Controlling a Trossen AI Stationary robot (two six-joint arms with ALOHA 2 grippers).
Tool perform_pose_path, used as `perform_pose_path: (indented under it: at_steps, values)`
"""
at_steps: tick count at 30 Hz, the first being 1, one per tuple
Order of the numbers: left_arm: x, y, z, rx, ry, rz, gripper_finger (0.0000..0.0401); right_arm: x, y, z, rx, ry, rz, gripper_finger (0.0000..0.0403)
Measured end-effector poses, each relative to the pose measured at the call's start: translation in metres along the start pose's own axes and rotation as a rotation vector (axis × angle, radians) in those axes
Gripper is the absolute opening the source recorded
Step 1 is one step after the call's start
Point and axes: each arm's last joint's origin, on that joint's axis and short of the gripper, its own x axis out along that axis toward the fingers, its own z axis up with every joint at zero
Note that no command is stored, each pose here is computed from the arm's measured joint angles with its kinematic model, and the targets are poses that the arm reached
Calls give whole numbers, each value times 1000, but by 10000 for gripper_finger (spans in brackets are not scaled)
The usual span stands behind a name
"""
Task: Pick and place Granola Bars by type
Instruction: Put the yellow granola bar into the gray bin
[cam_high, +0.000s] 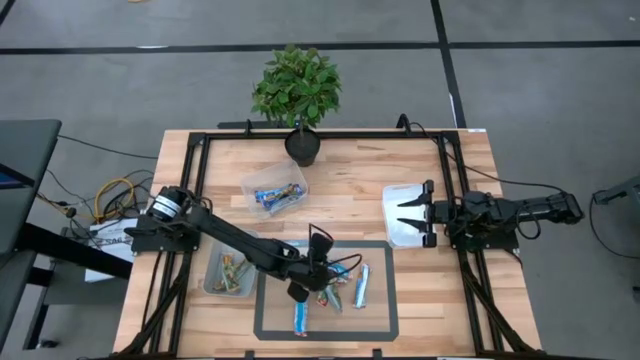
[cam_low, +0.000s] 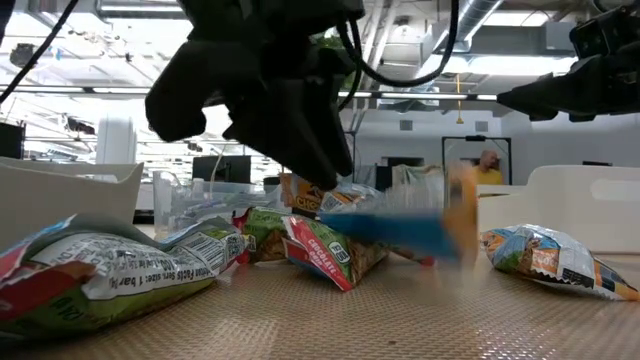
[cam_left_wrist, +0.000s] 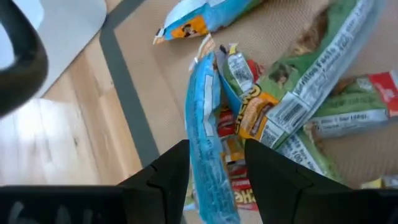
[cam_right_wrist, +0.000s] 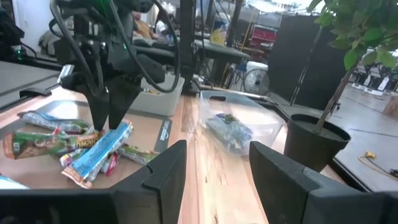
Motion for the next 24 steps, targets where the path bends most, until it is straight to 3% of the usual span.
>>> perform_pose_path:
  at_steps: [20,24]
  values:
    - [8,4,-22,10,138,56,147,0,0,0,0,1,0,171]
    - [7,4,-22,9,138,64,126,0,0,0,0,1,1,171]
